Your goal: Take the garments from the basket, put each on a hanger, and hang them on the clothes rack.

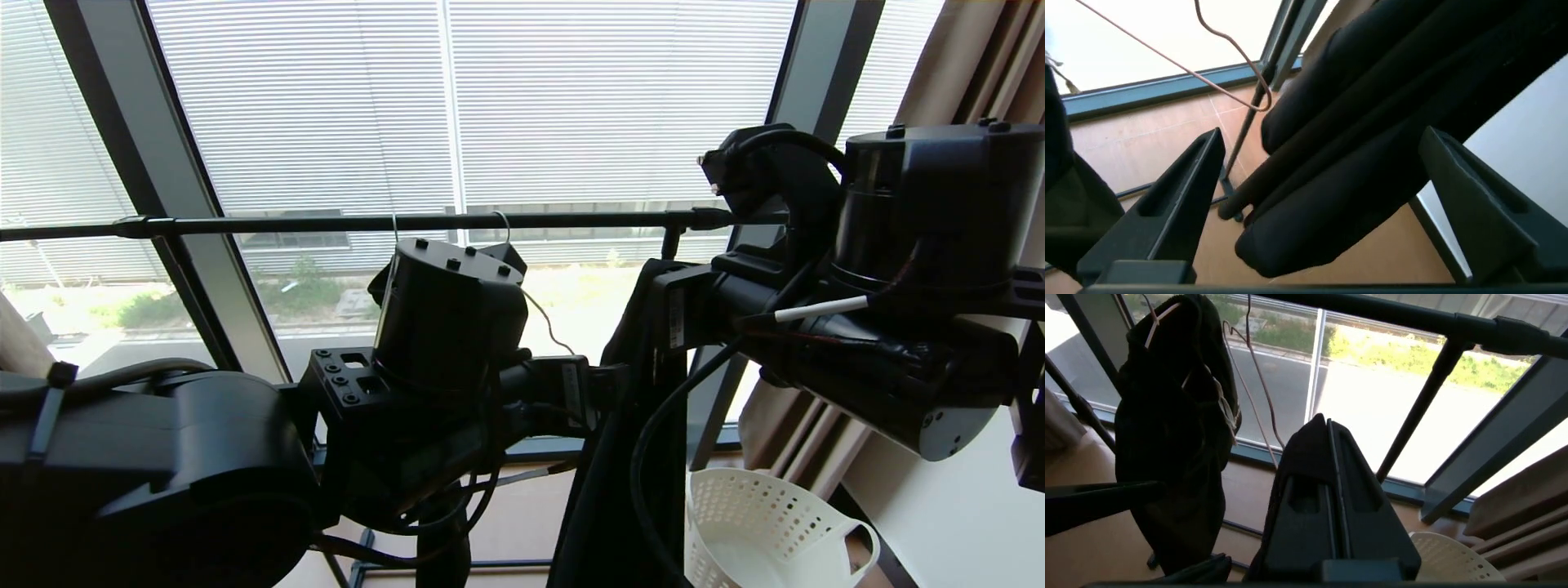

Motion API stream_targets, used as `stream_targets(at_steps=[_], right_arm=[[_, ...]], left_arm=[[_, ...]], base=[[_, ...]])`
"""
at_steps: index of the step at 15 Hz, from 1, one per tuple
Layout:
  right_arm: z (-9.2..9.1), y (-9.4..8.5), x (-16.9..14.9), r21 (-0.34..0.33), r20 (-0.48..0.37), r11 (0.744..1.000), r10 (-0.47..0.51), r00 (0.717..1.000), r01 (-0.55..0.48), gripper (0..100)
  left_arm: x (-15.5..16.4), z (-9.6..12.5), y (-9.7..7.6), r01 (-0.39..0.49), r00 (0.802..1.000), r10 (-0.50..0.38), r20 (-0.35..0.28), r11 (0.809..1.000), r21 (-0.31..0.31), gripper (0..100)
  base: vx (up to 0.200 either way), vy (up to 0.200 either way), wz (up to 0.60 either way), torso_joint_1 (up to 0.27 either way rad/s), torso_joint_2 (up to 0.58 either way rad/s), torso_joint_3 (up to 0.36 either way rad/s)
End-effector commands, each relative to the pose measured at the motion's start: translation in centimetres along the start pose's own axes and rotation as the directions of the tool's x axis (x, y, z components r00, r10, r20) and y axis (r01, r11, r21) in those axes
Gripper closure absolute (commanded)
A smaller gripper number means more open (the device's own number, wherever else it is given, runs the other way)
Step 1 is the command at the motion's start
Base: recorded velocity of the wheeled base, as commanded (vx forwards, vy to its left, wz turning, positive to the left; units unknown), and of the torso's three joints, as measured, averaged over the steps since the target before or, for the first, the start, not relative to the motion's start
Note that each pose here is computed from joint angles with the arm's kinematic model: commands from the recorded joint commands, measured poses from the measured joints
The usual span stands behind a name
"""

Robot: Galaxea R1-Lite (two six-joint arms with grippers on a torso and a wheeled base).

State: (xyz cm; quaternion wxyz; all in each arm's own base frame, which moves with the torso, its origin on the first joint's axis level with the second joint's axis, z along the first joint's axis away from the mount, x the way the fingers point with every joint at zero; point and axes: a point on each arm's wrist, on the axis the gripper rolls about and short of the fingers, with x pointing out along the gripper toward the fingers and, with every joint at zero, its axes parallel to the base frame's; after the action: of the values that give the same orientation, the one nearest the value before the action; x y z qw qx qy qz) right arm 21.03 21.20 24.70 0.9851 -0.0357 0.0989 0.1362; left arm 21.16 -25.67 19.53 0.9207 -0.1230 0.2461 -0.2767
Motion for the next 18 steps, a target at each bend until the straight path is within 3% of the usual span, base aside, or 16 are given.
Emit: stream_targets(at_steps=[1,11,18], right_arm=[[0.0,0.0,0.0,0.000,-0.001,1.000,0.000,1.000,0.000,100],[0.5,-0.1,0.7,0.048,0.012,0.999,-0.015,1.000,0.015,100],[0.4,-0.1,0.4,0.048,0.012,0.999,-0.009,1.000,0.009,100]], left_arm=[[-0.1,0.0,-0.1,0.020,1.000,-0.020,-0.007,1.000,0.002,0],[-0.6,-0.5,-0.7,0.051,0.998,-0.050,-0.025,0.999,0.015,0],[3.2,0.0,-2.0,0.049,0.999,-0.049,-0.009,0.999,0.009,0]], base=[[0.000,0.000,0.00,0.000,0.00,0.000],[0.000,0.000,0.00,0.000,0.00,0.000],[0.000,0.000,0.00,0.000,0.00,0.000]])
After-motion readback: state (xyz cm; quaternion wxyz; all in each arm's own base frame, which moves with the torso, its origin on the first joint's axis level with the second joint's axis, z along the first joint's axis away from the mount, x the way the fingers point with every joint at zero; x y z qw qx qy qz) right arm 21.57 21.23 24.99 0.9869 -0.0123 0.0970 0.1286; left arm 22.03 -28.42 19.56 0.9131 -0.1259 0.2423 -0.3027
